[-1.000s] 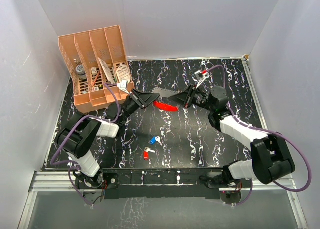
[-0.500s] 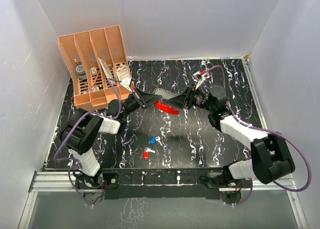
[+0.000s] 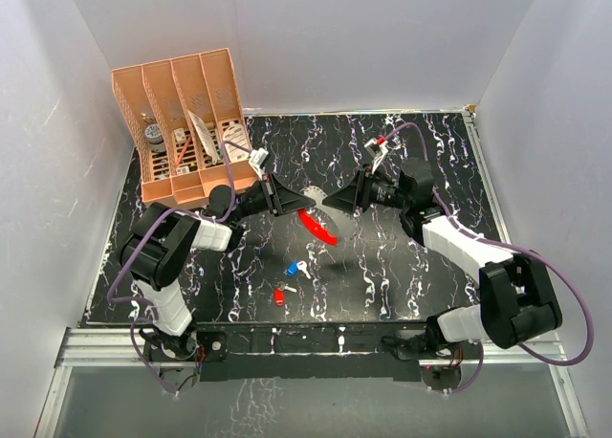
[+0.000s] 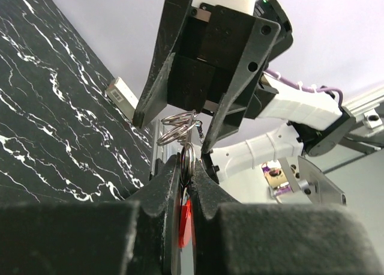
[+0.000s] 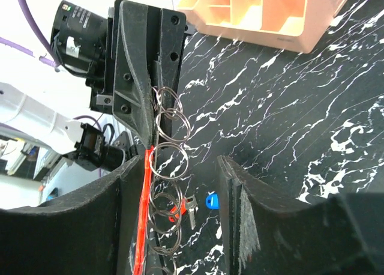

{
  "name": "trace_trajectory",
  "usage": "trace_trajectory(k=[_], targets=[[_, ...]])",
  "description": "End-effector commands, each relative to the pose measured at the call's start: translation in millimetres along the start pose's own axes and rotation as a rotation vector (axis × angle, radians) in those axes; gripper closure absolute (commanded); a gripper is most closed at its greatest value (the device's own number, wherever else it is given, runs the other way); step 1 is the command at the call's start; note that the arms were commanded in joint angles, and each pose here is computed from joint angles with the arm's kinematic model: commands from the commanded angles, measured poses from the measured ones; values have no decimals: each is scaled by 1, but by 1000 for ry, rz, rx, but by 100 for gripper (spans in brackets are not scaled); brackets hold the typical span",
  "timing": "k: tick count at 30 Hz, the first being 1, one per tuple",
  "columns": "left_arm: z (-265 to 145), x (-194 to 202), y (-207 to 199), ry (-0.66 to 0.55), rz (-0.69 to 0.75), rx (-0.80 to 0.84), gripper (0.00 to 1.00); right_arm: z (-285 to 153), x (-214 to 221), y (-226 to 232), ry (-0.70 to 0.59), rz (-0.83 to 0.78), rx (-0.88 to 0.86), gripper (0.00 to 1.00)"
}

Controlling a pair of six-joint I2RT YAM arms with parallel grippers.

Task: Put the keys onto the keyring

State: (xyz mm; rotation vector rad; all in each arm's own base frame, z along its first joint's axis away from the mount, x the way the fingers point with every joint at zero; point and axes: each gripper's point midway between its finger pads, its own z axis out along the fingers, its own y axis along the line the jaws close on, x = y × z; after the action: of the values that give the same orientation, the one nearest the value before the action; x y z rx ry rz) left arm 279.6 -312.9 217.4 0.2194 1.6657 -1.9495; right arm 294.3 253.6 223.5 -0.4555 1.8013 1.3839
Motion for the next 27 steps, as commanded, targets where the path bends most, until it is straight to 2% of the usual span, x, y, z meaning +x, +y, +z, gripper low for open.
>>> trace_trajectory(k=[1, 11, 27], targets=[[0, -1, -46, 47, 203, 176, 100, 2, -6, 13, 4, -55, -92, 52], [4, 12, -38, 126, 178, 186, 100, 5, -3, 20, 14, -37, -180, 60], [24, 20, -34, 194, 143, 221, 100, 6, 1, 20, 29, -23, -199, 69]])
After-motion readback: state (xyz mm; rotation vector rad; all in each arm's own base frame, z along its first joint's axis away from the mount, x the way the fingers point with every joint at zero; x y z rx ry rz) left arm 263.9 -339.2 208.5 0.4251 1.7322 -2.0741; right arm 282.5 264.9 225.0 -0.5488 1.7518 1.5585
